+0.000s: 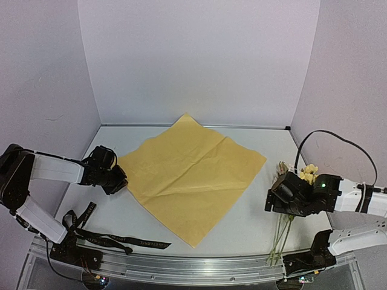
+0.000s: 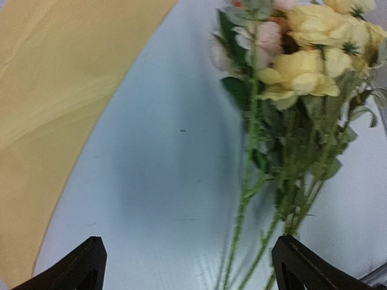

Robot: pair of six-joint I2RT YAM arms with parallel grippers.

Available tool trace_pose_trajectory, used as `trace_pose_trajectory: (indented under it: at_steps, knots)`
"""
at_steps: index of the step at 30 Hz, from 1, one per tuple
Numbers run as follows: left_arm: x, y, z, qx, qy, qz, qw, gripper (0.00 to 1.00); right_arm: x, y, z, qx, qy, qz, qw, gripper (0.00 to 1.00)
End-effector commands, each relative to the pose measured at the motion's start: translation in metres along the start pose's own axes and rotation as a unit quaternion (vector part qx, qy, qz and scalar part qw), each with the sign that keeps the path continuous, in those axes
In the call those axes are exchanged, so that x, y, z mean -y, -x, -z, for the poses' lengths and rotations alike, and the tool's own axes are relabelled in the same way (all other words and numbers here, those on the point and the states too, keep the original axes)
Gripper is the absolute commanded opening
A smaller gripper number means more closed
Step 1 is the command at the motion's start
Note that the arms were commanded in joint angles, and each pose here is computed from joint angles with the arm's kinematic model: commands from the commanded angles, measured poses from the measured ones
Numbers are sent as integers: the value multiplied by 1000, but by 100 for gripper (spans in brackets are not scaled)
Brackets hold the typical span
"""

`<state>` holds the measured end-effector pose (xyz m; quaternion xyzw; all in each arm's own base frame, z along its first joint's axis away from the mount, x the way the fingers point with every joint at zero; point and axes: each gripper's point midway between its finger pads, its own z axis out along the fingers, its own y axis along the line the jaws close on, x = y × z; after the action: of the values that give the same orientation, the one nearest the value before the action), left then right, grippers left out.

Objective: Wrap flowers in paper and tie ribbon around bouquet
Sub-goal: Adjust the flattened wrapping paper at the center of the board, then pick up the fake flower from the corner of the board.

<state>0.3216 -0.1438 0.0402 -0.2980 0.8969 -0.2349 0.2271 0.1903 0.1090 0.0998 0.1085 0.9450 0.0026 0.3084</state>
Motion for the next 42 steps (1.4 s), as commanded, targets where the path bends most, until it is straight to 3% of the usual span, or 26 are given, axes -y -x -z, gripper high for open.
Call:
trace_pose_trajectory:
  at_steps: [1,6,10,19,23,27,29,35,40,42]
  knots:
    - [15,7,9,-9,-5,-29,1000,28,58,-23,-10,-44,-84,-1,995,98]
    - [22,8,21,-12,-10,-46,999,64,58,-33,-19,-116,-92,-29,988,98]
    - [27,14,35,0,-9,-66,998,74,44,-25,-21,-134,-92,-38,986,97]
    - [45,29,55,22,-16,-100,995,76,42,-44,-37,-195,-125,-67,971,89]
    - [54,32,59,22,-23,-116,993,76,38,-50,-50,-207,-117,-85,968,73]
    - [69,33,57,17,-44,-128,991,76,34,-63,-64,-227,-102,-108,963,48]
    - [85,29,54,10,-62,-143,988,76,33,-67,-71,-226,-96,-120,962,42]
    - [159,-7,34,-24,-121,-214,969,76,40,-78,-79,-221,-97,-135,961,30]
    - [216,-67,-1,-88,-165,-275,943,75,42,-76,-79,-210,-90,-126,965,5]
    - [229,-92,-16,-108,-173,-298,933,74,40,-70,-78,-200,-81,-117,969,0]
